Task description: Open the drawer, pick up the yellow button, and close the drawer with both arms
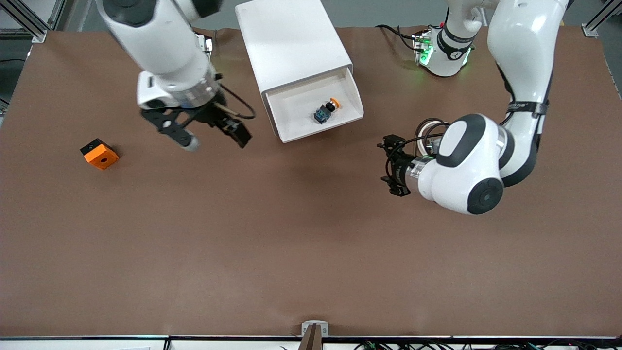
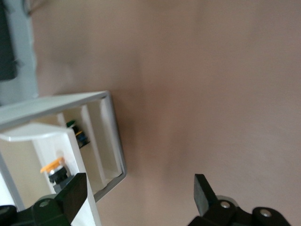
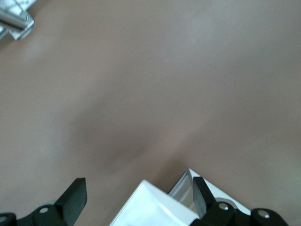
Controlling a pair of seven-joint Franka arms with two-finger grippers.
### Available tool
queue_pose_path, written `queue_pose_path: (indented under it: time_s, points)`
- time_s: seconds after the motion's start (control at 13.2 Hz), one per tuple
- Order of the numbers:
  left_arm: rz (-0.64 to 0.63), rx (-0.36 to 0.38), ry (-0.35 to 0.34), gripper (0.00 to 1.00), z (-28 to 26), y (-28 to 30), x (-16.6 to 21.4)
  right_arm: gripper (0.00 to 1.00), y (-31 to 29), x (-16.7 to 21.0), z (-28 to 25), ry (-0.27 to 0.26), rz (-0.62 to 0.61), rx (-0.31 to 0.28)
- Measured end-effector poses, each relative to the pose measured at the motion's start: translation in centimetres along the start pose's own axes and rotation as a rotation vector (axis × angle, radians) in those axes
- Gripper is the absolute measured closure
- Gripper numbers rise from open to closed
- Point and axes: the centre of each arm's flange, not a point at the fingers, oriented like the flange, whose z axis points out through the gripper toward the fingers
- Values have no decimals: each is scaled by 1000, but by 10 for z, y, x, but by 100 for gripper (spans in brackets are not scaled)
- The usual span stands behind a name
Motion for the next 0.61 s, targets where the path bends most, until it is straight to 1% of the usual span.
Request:
queue_pose_path:
  time_s: [0.08, 0.23, 0.3, 0.46, 0.53, 0.61]
  points:
    - [81, -34, -2, 0, -23, -7, 9, 0, -9, -14, 11, -5, -9, -13]
    - [276, -50, 28, 0, -58, -22, 34, 0, -25, -46, 35, -15, 10, -45]
    - [353, -52, 60, 0, -69, -28, 45, 0, -33, -65, 46, -18, 28, -60]
    - [480, -61, 146, 0, -83, -40, 57, 0, -47, -108, 72, -20, 55, -91]
    - [539, -66, 181, 0, -88, -45, 59, 0, -55, -127, 85, -18, 70, -98]
    - [609, -70, 213, 0, -94, -51, 61, 0, -63, -144, 98, -13, 86, -92]
